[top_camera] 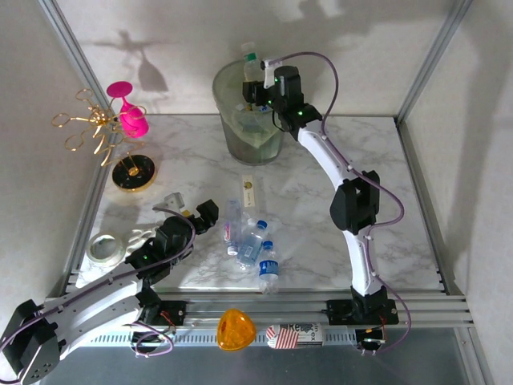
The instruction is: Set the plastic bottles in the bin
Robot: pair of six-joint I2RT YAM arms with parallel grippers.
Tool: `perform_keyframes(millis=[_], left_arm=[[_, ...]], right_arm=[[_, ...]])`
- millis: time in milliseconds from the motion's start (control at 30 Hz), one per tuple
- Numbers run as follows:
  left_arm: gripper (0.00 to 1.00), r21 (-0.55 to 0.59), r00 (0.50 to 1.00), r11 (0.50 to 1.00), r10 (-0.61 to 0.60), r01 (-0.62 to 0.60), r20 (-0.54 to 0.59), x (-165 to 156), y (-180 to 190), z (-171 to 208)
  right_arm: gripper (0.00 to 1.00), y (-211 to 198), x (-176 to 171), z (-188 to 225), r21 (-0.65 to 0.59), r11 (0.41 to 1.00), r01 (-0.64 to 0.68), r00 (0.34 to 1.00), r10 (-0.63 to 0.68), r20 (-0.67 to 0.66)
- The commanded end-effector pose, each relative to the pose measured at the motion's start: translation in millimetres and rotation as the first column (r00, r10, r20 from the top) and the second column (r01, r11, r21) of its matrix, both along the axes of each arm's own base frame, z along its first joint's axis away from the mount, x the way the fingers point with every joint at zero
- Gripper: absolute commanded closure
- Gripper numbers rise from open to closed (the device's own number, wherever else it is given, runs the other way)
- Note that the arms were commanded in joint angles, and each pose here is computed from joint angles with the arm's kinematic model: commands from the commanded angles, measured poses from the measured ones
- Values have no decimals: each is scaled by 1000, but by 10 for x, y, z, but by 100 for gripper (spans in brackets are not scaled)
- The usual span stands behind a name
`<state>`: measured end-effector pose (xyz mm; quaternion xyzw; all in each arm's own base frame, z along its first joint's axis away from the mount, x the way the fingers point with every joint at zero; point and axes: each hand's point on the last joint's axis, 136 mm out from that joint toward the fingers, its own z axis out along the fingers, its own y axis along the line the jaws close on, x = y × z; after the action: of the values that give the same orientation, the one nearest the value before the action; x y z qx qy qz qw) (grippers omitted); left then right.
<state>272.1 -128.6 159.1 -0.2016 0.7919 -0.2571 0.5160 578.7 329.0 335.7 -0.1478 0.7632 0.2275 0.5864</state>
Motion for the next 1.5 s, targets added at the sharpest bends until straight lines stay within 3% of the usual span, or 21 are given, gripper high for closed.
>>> perform_keyframes(millis=[0, 300, 500, 667, 1067, 1467], left_arm=[[0, 19, 999, 999, -30, 30, -25, -64, -21, -83], [0, -6, 999, 999, -43, 43, -23, -68, -59, -90], [0, -21, 999, 999, -42, 42, -2, -19, -96, -11], [0, -24, 999, 998, -51, 51, -7, 40, -168, 14], [0, -9, 988, 992, -125, 125, -87, 207, -546, -117], [0, 69, 973, 983, -158, 171, -170, 165, -741, -298]], right_arm=[[45, 5, 19, 155, 17, 1000, -9, 1000, 9, 23], [2, -96, -159, 764, 49, 999, -13, 992, 7, 124], [1, -300, -571, 1187, 68, 997, -24, 983, 11, 182], [1, -477, -1092, 1172, 102, 992, -72, 981, 52, 187], [1, -1052, -2138, 164, 150, 988, -28, 999, 24, 27], [1, -1455, -2674, -1321, 227, 966, 123, 964, -62, -258]])
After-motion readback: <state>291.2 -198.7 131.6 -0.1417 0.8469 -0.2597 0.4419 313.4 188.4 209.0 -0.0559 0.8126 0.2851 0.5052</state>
